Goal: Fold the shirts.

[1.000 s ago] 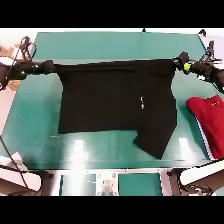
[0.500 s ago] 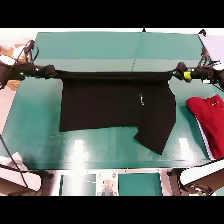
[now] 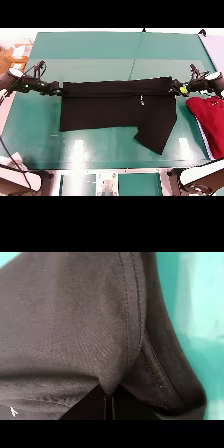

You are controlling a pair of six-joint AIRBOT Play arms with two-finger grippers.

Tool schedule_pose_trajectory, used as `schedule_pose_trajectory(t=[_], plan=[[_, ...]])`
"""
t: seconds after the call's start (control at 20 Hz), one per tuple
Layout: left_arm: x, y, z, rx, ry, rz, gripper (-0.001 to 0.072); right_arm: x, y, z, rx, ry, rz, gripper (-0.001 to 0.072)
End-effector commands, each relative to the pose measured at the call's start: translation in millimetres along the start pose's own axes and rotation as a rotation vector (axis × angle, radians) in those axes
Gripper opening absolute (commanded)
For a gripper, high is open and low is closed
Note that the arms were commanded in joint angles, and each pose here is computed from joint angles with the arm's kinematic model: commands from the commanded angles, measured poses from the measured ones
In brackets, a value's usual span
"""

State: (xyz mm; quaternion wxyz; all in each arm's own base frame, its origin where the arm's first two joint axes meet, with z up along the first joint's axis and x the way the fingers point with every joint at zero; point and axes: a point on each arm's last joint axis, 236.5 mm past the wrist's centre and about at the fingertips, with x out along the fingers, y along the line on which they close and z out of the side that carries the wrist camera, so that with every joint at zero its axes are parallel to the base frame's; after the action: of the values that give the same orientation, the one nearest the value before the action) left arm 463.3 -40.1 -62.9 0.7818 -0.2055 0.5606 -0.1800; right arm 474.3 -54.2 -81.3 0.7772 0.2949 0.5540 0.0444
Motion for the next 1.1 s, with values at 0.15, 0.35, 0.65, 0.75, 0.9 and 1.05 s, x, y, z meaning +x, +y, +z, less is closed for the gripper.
schedule_pose_trajectory(t=[0.15,0.35,0.65,0.75,0.9,1.05], plan=[[4.1,-4.7,-25.8,-0.102,0.097,-0.03,0.0022,3.3,-4.0,-7.0,0.009,0.018,-0.007,0.0013],[-1.1,-8.0,-41.2,-0.196,0.169,-0.024,0.0082,-1.3,1.6,-13.8,0.005,0.059,0.01,0.0192],[-43.2,-16.1,-93.5,-0.294,0.465,0.012,0.0676,-63.6,-4.8,-28.6,0.109,0.12,0.047,0.0285],[-54.7,-23.1,-119.0,-0.328,0.547,0.014,0.0675,-80.6,-14.4,-52.0,0.147,0.13,0.038,0.0285],[-66.8,-26.9,-156.5,-0.314,0.497,0.063,0.064,-96.8,-33.7,-99.1,0.199,0.125,0.031,0.0284],[-82.3,-23.0,-200.5,-0.29,0.404,0.159,0.0636,-105.9,-54.7,-143.5,0.293,0.081,0.011,0.0285]])
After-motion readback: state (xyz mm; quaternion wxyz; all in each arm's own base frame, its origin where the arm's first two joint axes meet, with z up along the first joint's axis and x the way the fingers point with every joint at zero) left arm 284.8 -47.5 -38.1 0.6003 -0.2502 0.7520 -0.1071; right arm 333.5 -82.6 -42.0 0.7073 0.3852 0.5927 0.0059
